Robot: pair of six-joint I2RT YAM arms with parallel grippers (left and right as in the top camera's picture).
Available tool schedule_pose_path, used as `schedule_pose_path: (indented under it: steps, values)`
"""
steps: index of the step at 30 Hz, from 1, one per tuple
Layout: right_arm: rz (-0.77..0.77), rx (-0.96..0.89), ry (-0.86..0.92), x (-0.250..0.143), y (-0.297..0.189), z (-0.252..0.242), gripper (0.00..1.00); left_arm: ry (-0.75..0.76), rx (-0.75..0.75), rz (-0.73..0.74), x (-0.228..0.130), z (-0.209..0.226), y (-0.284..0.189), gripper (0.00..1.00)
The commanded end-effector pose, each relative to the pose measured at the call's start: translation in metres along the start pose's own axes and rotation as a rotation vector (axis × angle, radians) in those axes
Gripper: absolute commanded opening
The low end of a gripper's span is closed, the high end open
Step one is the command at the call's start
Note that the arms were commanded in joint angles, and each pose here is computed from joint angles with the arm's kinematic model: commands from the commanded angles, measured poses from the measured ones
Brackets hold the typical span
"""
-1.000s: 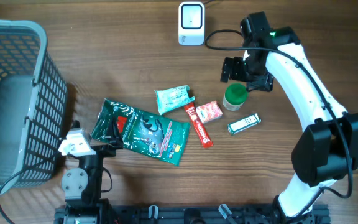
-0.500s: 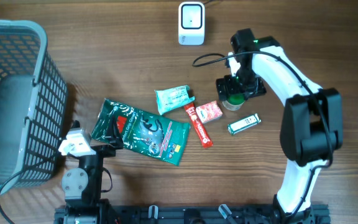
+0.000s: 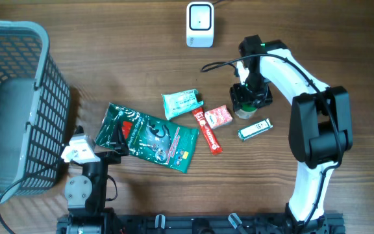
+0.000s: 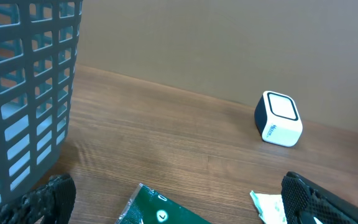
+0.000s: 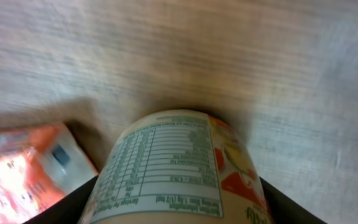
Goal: Scan the item barcode
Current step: 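Lift the jar and carry it toward the barcode scanner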
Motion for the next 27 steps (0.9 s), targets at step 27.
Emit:
schedule_pose_path:
  steps: [27]
  values:
    - [0.263, 0.371, 0.021, -0.042, -0.065, 0.161, 0.64, 0.020, -0.013, 0.006, -0.003, -0.001, 0.000, 1.00]
Point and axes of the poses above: each gripper's point midway between its finger pads, its own y axis out along the fingers, its own z axis along the line the jaws close on, x = y × z, the point moved 5 cm from there along -y, back along the fingers, and after that the axes turned 10 degrees about -y, right-handed, at the moved point
